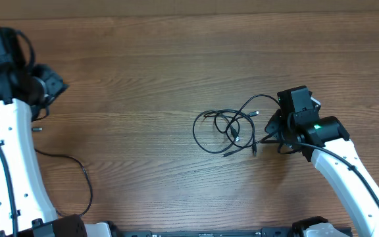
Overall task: Untangle cables
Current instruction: 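Swing the left gripper back to the cable pile and grasp a strand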
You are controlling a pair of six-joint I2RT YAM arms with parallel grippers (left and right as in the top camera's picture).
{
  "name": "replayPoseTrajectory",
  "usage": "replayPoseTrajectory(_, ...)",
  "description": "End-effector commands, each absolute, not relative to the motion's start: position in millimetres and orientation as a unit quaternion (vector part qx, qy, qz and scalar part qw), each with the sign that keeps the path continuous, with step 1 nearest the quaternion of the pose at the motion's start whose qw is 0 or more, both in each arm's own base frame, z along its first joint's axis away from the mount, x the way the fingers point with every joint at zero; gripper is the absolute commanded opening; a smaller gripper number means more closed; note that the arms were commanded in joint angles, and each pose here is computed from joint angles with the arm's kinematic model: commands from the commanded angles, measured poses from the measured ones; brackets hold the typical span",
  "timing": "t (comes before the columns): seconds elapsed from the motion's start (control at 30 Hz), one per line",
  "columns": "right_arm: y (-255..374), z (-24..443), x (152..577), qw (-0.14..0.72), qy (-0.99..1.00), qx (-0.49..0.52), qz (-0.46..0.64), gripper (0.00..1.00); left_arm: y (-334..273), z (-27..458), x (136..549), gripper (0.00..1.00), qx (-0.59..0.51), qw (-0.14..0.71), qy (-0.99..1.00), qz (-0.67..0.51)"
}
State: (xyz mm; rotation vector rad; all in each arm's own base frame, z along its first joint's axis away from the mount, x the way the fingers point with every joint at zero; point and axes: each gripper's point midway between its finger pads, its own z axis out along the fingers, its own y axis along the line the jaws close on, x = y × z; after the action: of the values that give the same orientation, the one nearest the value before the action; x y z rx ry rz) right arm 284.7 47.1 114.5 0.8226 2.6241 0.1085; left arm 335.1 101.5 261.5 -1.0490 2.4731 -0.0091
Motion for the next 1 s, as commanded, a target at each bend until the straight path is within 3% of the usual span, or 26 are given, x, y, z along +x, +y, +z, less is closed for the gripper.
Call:
replayPoseTrajectory(0.0, 46.8, 122.8, 288.7, 0.206, 0.932, 0.295, 0.044, 0.04, 67.0, 257.6, 343.8, 0.68, -0.302, 0.219, 0.928, -0.017)
replayPoseTrajectory(0.4, 47.8, 122.2, 287.6, 0.202, 0.933, 0.294, 0.046, 0.04, -61.7, 254.0, 353.4, 0.86, -0.112, 0.213, 0.968, -0.064)
replayPoseTrajectory(0.67, 62.4, 123.3, 289.7, 0.195, 0.942, 0.26, 0.08, 0.04, -156.7, 214.8, 358.1, 0.85, 0.042, 0.153, 0.977, -0.141)
replayPoseTrajectory(0.97, 61.8, 122.2, 287.3, 0.19, 0.943, 0.26, 0.078, 0.04, -221.8, 156.5, 358.4, 0.85, 0.143, 0.08, 0.967, -0.196)
